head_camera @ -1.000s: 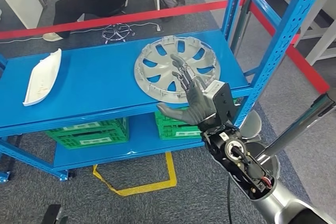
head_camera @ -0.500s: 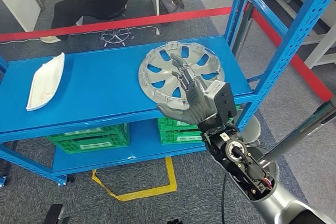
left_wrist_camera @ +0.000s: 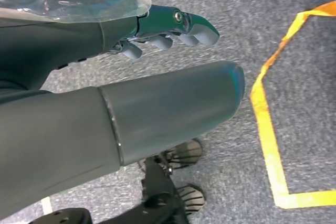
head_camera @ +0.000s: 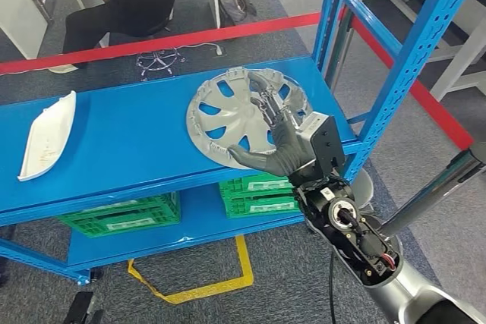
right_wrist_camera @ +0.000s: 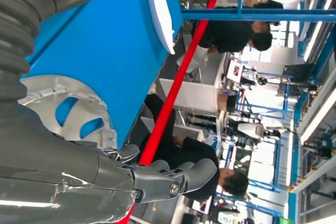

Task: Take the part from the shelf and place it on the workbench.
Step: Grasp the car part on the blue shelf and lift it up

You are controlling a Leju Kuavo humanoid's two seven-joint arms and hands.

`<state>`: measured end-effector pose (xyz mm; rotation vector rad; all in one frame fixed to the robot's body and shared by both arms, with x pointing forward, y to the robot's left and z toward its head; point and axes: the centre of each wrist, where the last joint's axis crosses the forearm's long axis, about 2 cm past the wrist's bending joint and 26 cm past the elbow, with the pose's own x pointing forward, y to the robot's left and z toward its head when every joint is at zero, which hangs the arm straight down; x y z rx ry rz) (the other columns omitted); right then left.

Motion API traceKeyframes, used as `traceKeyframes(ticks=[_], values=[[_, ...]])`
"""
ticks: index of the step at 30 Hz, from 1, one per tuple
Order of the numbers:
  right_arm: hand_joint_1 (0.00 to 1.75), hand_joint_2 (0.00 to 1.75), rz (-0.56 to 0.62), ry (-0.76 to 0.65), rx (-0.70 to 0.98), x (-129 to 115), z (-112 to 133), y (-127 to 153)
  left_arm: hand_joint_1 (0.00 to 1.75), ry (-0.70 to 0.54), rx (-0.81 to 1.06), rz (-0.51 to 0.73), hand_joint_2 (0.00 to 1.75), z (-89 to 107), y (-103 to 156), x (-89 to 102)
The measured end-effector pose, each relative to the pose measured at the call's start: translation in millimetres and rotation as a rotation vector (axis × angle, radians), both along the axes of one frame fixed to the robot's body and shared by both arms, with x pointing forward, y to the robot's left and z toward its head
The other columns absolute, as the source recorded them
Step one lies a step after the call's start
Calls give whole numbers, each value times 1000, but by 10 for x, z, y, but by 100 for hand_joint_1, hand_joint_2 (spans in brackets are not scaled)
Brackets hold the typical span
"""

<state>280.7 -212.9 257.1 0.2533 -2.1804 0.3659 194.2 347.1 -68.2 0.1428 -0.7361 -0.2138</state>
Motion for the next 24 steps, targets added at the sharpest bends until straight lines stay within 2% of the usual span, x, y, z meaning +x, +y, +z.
traceKeyframes(ticks=[8,24], values=[[0,175,-12,9,4,-28,-21,-10,0,-2,-3,-10,0,14,-4,33],[0,175,-11,38,0,-77,-106,-14,0,15,-5,-15,0,-16,-15,-33]])
